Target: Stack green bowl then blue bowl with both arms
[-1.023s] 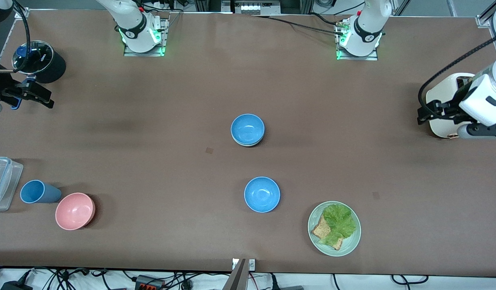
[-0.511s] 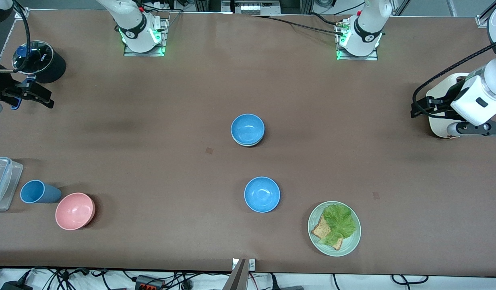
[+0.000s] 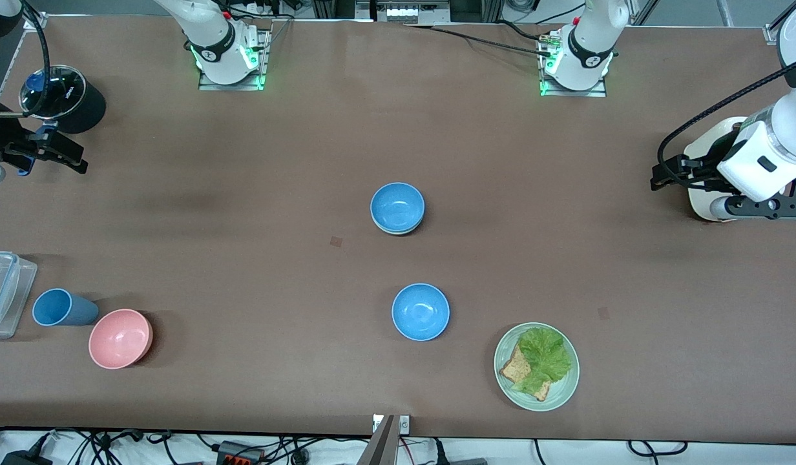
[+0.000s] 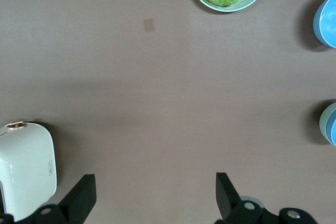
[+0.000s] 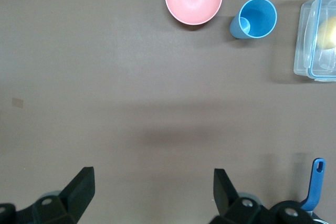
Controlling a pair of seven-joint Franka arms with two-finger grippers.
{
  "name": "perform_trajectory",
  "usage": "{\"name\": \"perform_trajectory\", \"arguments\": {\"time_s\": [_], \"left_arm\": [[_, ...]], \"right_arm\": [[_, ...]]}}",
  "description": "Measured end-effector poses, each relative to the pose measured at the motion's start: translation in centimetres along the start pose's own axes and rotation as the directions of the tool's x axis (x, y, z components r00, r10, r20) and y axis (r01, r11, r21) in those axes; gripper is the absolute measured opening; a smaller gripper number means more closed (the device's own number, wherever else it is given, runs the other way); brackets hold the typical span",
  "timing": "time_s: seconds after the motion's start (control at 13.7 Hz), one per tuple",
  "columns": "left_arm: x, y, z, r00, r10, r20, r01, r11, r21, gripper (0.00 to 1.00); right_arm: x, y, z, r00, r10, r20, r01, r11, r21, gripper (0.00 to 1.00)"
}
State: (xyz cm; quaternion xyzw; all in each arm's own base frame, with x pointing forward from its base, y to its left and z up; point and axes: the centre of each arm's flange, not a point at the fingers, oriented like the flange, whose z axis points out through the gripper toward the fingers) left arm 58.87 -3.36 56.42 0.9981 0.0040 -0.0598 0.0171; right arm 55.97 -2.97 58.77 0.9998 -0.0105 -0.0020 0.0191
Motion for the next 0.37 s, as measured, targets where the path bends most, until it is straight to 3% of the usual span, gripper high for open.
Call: {"name": "perform_trajectory", "arguments": {"time_s": [0.37], "left_arm": [[0.09, 0.02, 0.1, 1.0, 0.001, 0.002, -0.001, 1.0, 0.0, 1.0]], "right_arm": [[0.0, 0.0, 0.01, 1.0, 0.0, 0.0, 0.0, 1.0, 0.0, 1.0]]}}
